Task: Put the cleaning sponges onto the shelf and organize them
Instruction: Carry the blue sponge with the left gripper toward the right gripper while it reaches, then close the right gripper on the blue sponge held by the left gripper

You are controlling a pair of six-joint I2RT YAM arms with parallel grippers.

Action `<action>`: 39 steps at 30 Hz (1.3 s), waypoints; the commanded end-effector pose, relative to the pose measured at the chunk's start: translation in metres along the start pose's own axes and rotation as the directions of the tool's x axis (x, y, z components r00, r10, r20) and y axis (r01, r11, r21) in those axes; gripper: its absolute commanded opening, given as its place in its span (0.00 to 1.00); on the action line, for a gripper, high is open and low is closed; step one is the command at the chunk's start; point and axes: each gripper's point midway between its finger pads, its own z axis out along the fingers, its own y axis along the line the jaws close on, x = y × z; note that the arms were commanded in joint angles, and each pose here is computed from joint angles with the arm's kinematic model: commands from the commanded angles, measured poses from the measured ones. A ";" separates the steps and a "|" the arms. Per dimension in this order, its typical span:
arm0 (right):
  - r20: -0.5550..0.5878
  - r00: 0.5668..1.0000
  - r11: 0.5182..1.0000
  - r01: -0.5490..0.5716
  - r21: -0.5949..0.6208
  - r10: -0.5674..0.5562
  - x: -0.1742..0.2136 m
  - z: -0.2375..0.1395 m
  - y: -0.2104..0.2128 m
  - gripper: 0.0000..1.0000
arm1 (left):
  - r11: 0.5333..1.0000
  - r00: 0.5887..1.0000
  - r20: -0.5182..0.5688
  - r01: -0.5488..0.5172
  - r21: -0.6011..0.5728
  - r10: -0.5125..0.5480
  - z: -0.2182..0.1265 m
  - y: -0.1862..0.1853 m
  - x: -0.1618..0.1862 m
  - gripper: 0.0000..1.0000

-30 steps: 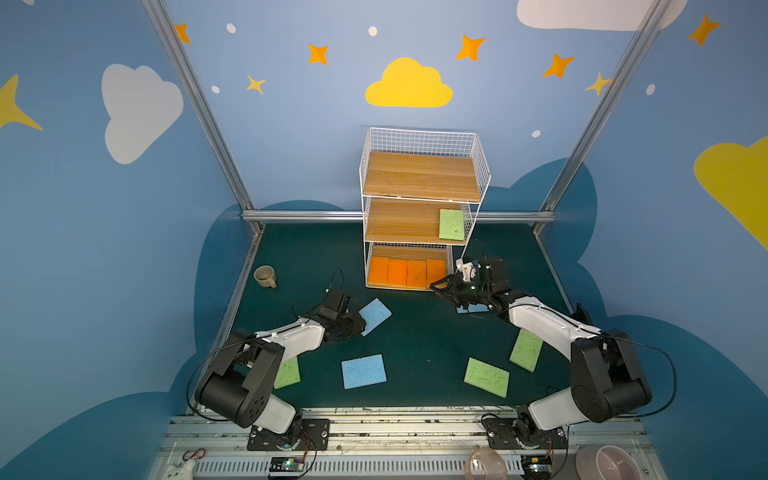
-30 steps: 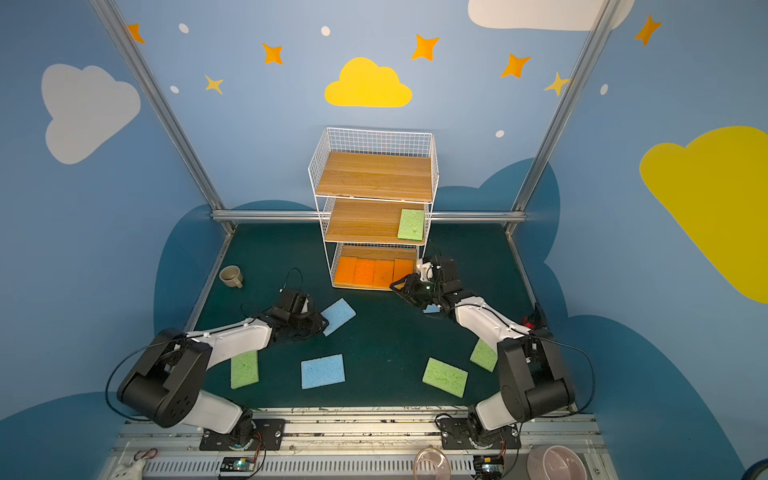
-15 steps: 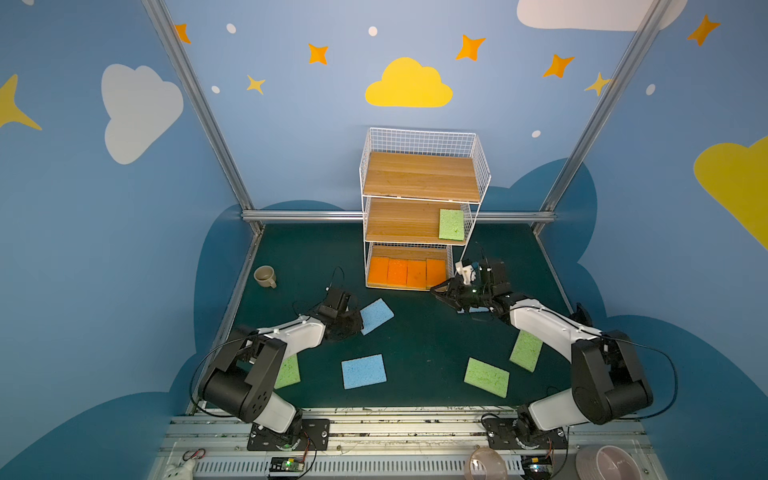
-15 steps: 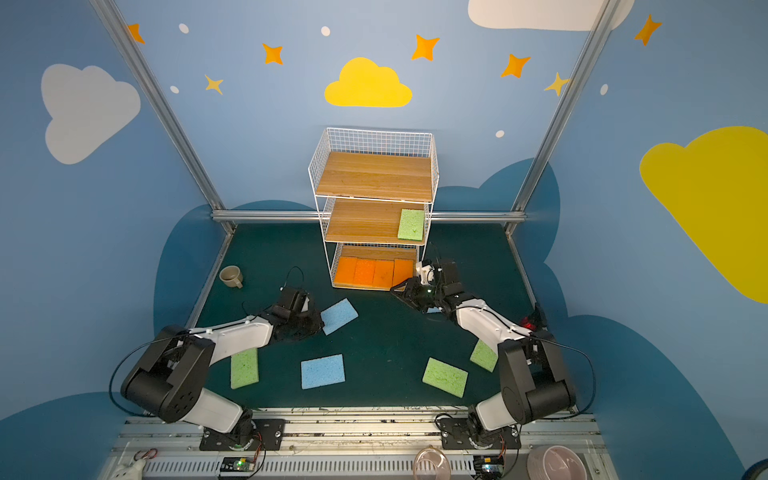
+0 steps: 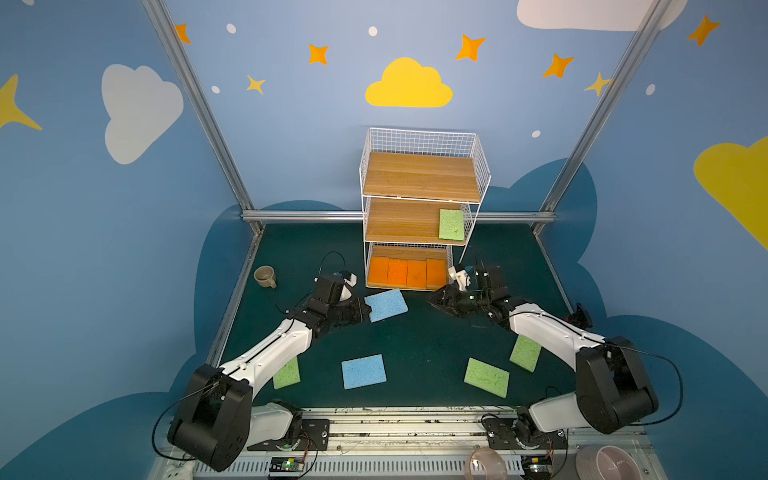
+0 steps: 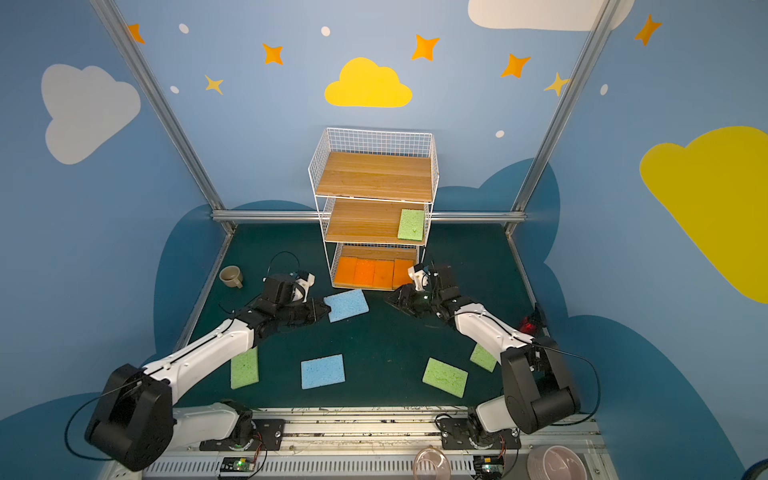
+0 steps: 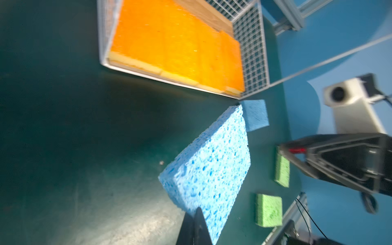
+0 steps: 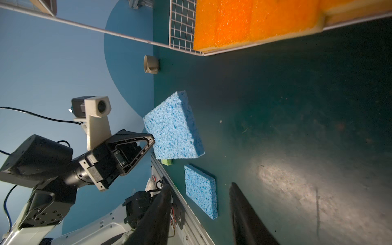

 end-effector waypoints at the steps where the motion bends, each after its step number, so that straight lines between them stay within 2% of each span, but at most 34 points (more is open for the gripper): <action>1: -0.049 0.996 0.994 0.073 -0.083 -0.078 0.017 -0.002 0.022 0.48 | 0.996 0.999 -0.032 -0.036 0.076 0.039 -0.009 -0.018 0.005 0.03; 7: -0.123 0.983 0.985 0.123 -0.123 -0.138 0.032 0.010 0.042 0.50 | 0.983 0.998 -0.046 -0.037 0.178 0.046 -0.009 -0.039 0.006 0.03; 16: -0.128 0.980 0.982 0.134 -0.130 -0.151 0.028 0.018 0.047 0.45 | 0.969 0.996 -0.059 -0.047 0.243 0.064 -0.014 -0.056 0.006 0.03; 29: -0.092 0.985 0.989 0.139 -0.058 -0.143 0.013 0.006 0.037 0.49 | 0.972 0.997 -0.047 -0.054 0.229 0.067 -0.024 -0.057 0.006 0.03; 39: -0.102 0.982 0.982 0.145 -0.118 -0.158 0.010 0.009 0.049 0.48 | 0.967 0.997 -0.043 -0.051 0.249 0.064 -0.027 -0.061 0.005 0.03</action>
